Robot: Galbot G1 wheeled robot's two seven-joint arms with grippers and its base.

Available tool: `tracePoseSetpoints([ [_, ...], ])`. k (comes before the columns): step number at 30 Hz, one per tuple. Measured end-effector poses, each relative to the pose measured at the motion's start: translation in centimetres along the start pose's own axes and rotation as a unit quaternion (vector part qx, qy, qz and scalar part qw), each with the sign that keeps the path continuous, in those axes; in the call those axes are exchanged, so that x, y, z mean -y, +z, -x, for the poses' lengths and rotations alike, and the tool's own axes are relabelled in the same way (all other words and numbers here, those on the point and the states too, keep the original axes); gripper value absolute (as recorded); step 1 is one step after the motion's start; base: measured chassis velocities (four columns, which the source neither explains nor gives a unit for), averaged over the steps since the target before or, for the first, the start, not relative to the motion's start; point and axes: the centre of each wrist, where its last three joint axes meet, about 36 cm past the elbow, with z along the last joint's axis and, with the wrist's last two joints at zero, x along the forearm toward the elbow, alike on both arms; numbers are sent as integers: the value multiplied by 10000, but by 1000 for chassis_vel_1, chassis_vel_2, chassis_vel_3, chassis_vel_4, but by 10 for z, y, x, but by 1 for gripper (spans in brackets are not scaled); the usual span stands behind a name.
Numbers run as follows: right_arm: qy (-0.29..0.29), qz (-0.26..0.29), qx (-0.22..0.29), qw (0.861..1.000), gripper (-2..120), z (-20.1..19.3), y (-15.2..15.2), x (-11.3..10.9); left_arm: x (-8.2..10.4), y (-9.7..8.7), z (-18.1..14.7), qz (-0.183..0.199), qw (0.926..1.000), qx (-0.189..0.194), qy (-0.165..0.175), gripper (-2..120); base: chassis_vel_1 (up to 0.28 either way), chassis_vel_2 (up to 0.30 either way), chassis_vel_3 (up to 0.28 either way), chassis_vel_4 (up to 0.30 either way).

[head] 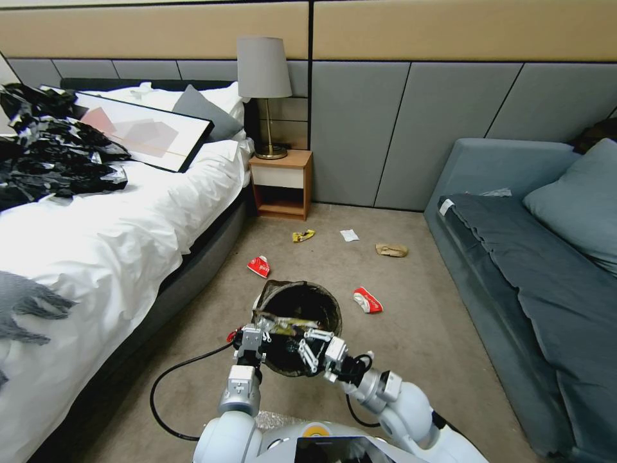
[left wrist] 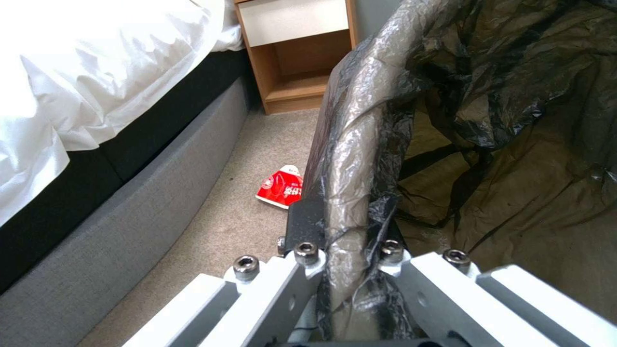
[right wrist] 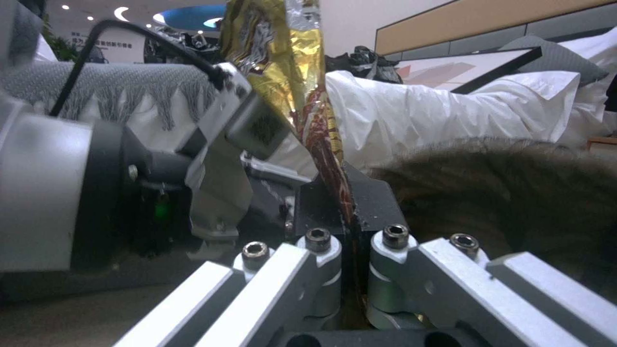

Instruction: Pick up the trash bin, then pick up the garbage from the floor and place it into the trash bin.

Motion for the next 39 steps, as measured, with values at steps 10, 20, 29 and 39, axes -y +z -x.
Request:
tracePoseSetpoints([
  [10,151,31,-149,9998,0,-2,22,5,0,0,0,1,10000,5,0,0,0,0,0,0],
  [20,338,-38,-182,9993,0,-2,28,16,0,-2,-1,-14,10000,25,-15,0,0,0,0,0],
  [29,536,-117,-174,9983,24,-1,29,23,-1,-3,-3,-16,10000,26,-27,0,0,0,0,0],
  [39,629,-195,-94,9978,67,-1,21,27,0,-3,-2,-16,10000,36,-15,0,0,0,0,0],
])
